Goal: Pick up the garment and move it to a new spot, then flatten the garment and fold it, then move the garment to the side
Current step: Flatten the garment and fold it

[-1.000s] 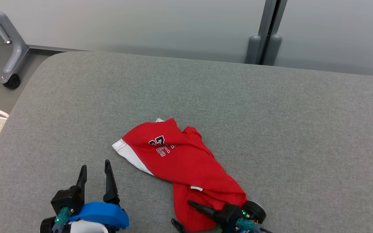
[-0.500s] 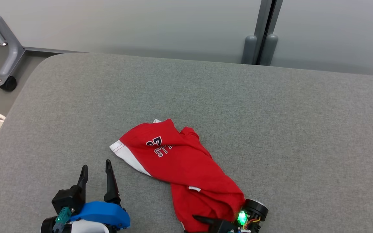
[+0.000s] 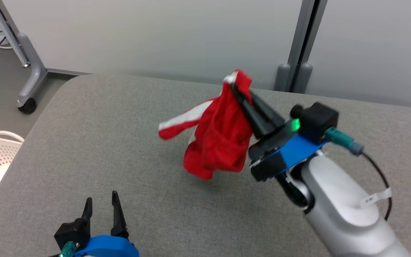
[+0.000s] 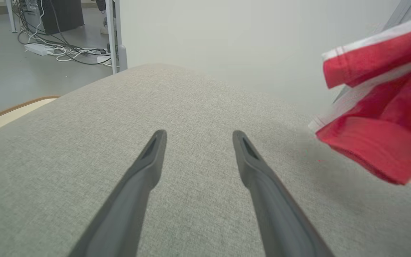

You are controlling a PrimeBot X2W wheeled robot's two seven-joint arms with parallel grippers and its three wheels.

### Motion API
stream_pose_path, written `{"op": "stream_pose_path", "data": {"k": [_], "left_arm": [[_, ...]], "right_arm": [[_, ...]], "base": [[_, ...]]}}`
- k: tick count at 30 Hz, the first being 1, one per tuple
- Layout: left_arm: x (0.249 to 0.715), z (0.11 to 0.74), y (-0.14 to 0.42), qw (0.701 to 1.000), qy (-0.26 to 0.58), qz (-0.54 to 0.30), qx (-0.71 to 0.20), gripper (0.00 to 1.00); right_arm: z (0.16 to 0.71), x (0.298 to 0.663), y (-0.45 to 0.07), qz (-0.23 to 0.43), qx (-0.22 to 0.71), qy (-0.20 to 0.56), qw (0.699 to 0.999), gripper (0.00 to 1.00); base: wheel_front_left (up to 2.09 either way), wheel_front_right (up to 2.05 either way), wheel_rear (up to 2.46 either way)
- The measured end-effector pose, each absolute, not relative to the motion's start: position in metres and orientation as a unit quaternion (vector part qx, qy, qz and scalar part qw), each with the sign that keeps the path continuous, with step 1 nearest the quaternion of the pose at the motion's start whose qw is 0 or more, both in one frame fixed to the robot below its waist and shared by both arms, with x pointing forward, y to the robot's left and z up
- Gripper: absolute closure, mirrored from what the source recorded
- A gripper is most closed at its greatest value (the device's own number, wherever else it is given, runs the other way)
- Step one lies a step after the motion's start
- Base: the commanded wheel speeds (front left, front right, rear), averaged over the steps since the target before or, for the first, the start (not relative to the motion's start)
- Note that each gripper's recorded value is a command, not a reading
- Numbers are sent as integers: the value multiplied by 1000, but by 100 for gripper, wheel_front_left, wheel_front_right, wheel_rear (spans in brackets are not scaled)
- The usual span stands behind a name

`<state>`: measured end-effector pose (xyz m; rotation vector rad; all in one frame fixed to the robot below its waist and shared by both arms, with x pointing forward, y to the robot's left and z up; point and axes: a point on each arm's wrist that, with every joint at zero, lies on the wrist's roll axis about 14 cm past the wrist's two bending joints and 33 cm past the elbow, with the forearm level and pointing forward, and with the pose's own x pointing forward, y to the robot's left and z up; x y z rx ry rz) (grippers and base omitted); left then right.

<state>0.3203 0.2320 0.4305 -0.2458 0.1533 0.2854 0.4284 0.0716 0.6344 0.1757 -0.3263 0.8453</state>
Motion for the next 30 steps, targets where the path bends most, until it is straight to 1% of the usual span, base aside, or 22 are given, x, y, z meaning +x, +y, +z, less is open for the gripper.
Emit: {"op": "stream_pose_path", "data": {"k": [3,5,11,14,22,27,30], "left_arm": [[316,434,229,980,70,138,-128,0],[316,436,226,980,65,134,-129,0],[315,435,223,980,66,130,-134,0],[319,435,215,981,68,118,-136,0],[329,435,201,984,73,94,-134,0],[330,435,201,984,72,94,-133,0],[326,434,205,983,72,100,-134,0]], "right_arm": [[676,445,45,367,98,-204,902,100],[689,454,26,340,95,-220,909,100],[710,488,-59,223,80,-243,941,100],[700,495,-81,192,64,-229,952,100],[691,492,-68,205,60,-215,953,100],[701,484,-31,249,79,-225,938,100],[714,476,-10,276,108,-236,925,100]], "base": [[0,0,0],[0,0,0],[0,0,0],[0,0,0],[0,0,0],[0,0,0],[0,0,0]]}}
